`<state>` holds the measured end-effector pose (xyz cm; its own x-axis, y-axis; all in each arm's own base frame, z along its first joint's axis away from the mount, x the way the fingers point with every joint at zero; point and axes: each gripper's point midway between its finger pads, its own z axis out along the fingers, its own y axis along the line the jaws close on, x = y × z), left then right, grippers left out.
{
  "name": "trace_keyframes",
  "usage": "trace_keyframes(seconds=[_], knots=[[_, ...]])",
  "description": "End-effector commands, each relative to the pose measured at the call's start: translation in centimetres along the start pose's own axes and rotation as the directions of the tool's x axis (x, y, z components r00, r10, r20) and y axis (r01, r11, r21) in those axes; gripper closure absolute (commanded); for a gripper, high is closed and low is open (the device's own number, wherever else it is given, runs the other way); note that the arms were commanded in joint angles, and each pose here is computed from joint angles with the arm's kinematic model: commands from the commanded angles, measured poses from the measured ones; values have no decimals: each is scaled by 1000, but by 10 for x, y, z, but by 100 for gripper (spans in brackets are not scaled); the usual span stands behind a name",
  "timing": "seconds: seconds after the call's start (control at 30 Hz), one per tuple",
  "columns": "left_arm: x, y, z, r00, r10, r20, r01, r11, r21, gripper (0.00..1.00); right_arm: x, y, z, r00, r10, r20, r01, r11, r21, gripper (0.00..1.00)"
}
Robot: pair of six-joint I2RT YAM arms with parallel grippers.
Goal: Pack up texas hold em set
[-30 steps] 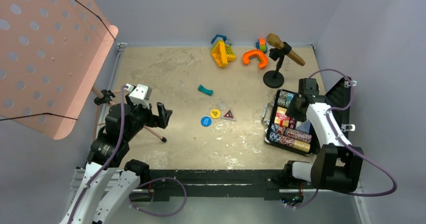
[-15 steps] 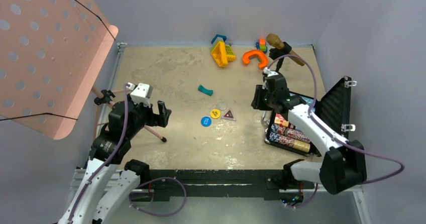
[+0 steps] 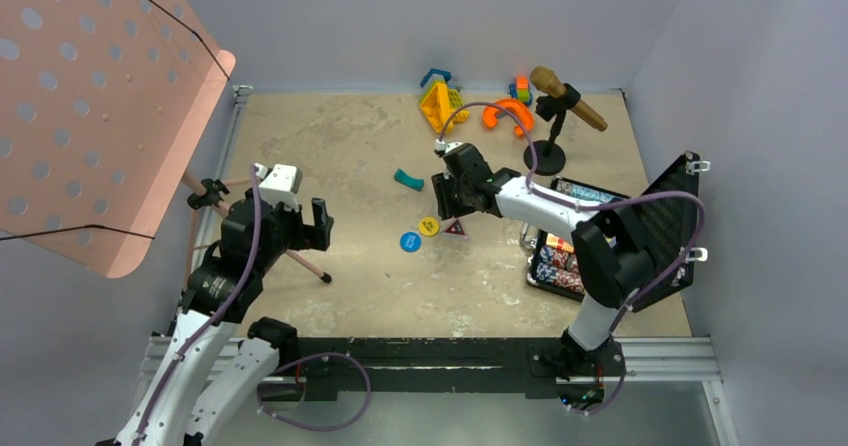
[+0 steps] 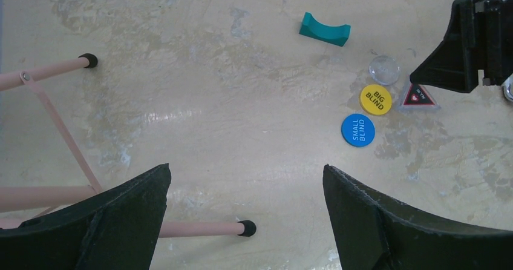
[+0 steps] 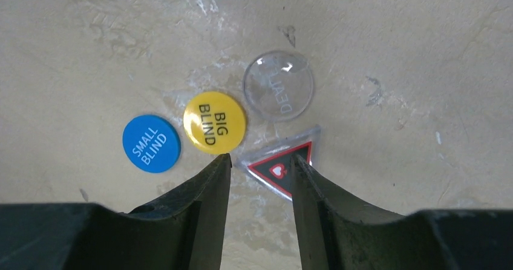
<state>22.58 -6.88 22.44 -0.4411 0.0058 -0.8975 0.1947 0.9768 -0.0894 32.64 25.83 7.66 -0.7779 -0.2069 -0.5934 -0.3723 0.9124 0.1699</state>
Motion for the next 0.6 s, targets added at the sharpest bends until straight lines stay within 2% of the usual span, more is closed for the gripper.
trace_keyframes(seconds=[0.0,0.27,0.3,0.33,0.37,0.57], knots=[[-12,3,-4,999,23,39,-22,1000,-13,1,-25,0,9,999,-37,26,35,997,71,54],[-14,1,-7,998,22,55,-21,1000,-3,1,-29,5,36,998,-52,-46,58,989,136,45],[-14,1,-7,998,22,56,-22,1000,1,1,-30,6,39,998,-49,-48,55,989,137,38],[-14,0,-7,998,21,57,-21,1000,3,1,-30,8,41,997,-49,-52,55,989,137,24],[-15,0,-8,998,21,59,-21,1000,4,1,-30,8,43,997,-46,-58,54,989,138,22],[-15,0,-9,998,22,66,-22,1000,8,1,-30,10,52,997,-41,-71,52,986,159,22]])
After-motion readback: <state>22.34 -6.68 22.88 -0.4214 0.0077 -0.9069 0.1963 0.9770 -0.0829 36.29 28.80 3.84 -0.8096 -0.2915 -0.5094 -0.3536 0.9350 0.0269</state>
